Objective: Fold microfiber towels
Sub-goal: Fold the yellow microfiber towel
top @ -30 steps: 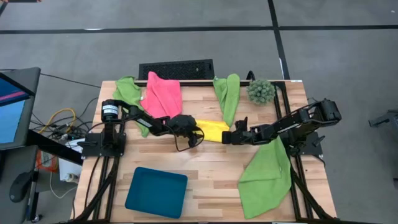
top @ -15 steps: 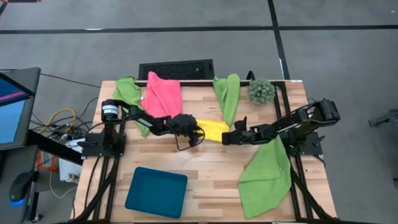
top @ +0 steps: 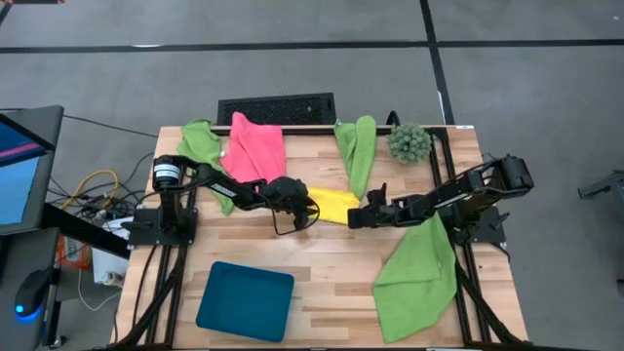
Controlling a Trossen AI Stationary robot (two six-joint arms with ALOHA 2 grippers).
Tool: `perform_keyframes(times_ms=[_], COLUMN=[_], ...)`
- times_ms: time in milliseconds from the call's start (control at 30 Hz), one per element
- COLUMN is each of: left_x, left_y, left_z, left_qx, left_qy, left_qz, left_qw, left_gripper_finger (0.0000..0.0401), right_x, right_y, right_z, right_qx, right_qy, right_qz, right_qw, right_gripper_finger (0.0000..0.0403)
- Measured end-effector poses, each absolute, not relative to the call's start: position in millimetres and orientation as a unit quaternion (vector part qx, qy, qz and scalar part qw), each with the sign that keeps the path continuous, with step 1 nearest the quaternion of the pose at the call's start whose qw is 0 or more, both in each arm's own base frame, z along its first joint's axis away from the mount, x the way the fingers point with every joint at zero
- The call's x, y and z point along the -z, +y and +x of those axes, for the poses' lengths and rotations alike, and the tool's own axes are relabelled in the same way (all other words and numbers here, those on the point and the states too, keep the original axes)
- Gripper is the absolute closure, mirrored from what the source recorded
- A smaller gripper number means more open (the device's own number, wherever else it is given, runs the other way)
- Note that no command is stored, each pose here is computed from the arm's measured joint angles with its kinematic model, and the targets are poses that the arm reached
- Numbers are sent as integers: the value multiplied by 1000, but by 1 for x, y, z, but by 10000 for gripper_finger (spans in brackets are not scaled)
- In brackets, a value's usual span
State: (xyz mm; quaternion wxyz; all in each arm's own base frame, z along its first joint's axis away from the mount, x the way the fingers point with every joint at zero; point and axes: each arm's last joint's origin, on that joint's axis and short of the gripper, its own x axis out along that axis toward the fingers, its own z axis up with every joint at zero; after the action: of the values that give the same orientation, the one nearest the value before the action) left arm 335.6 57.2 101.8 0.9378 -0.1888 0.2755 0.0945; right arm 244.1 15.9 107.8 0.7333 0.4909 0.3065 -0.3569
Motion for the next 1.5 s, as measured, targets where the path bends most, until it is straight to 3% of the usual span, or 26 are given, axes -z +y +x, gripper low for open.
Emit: perform_keyframes(times_ms=[200, 333, 533, 1033, 1267, 1500], left_x=[-99, -97, -96, -99, -135, -175], left_y=[57, 57, 58, 59, 64, 62], left_z=[334, 333, 333, 333, 334, 319], left_qx=[-104, -101, -113, -121, -110, -109], left_qy=[294, 300, 304, 297, 265, 317], left_qz=[-157, -143, -132, -151, -170, -141], left_qw=[937, 938, 937, 935, 943, 931], left_gripper_finger=[345, 394, 394, 401, 401, 401], right_x=[-108, -108, -115, -180, -184, -181], right_y=[16, 16, 16, -14, -18, -21], right_z=[244, 244, 249, 306, 313, 314], right_qx=[357, 358, 346, 261, 250, 248], right_qy=[307, 305, 298, 270, 275, 276], right_qz=[491, 492, 494, 418, 398, 397], right_qw=[733, 733, 740, 827, 839, 840], right_gripper_finger=[373, 386, 394, 397, 396, 394])
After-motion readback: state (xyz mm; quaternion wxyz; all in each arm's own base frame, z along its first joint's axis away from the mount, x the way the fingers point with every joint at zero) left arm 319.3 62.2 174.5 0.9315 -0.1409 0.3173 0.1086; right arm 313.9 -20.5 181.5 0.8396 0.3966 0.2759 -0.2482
